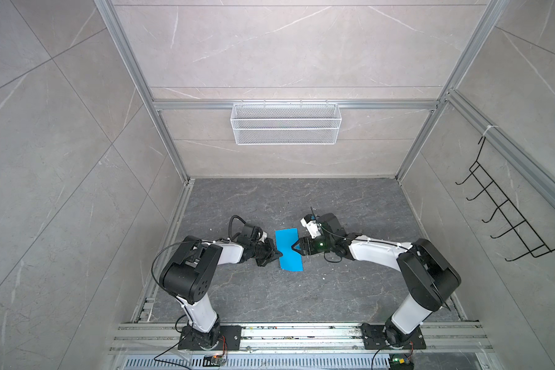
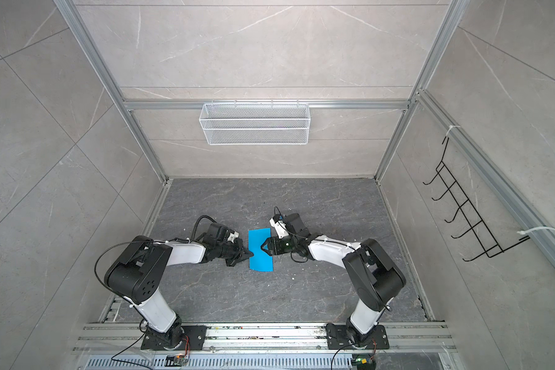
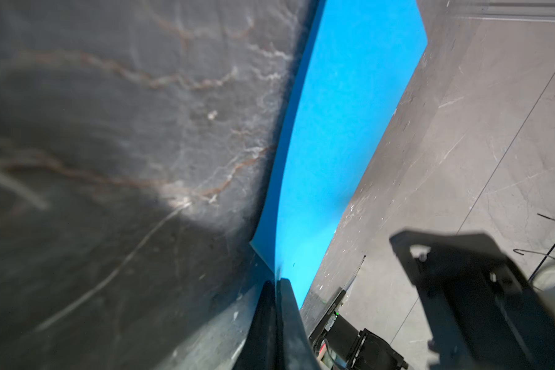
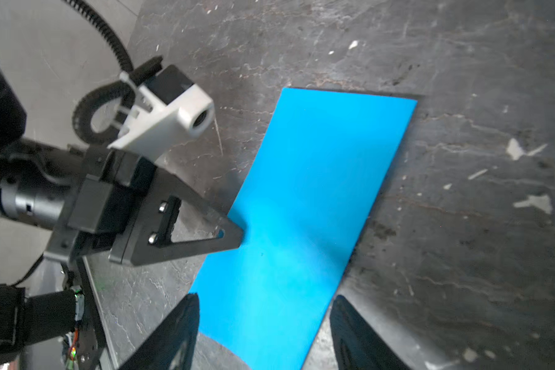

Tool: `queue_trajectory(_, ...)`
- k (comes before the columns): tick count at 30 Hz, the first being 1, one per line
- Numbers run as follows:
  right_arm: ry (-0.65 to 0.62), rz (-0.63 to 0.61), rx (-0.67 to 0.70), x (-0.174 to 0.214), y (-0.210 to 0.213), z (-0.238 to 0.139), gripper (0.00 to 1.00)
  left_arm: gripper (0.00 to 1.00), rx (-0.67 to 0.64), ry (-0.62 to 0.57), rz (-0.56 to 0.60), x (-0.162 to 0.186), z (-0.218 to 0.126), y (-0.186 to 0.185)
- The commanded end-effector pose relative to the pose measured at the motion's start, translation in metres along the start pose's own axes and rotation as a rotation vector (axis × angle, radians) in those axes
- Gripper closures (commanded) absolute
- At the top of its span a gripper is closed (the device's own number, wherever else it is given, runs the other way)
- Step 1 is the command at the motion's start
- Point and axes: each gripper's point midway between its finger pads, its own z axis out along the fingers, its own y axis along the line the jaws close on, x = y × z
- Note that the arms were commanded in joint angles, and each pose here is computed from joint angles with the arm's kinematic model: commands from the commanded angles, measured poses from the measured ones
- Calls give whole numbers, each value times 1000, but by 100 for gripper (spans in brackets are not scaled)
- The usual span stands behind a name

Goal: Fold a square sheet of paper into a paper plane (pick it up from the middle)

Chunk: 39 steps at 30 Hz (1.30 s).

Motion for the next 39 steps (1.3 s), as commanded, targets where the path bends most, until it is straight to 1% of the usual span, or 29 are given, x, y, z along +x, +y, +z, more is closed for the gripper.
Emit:
queue_trajectory(1, -20, -170, 102, 12, 3, -2, 32, 100, 6, -15, -27, -3, -10, -16)
queue_trajectory(6, -65, -366, 120, 26, 31, 1, 32, 100, 0, -15, -76, -5, -10, -18)
queue_trajectory(10, -77, -542, 185, 35, 46, 11, 33, 100, 2, -12, -112, -7, -10, -21)
queue_trajectory(13, -74, -629, 233, 40, 52, 22, 35, 100, -1, -11, -140, -7, -9, -21)
queue_trajectory(17, -95, -675, 294, 39, 51, 31, 38, 100, -8, -8, -162, -7, -9, -19)
queue_trajectory(21, -133, -667, 350, 30, 45, 34, 43, 100, -14, -6, -170, -6, -9, -19)
queue_trajectory(24, -144, -653, 382, 25, 42, 35, 50, 100, -20, -5, -176, -6, -9, -17)
queue_trajectory(28, -160, -648, 377, 23, 44, 33, 57, 100, -21, -4, -173, -6, -9, -17)
queue_trajectory(32, -139, -678, 327, 29, 50, 34, 73, 100, -23, -4, -177, -6, -9, -17)
queue_trajectory(36, -113, -695, 316, 33, 51, 38, 84, 99, -19, -7, -176, -6, -11, -19)
queue_trajectory(37, -110, -698, 312, 34, 51, 38, 85, 98, -18, -8, -175, -6, -11, -19)
queue_trajectory(39, -113, -701, 300, 33, 54, 37, 91, 95, -23, -7, -175, -5, -12, -18)
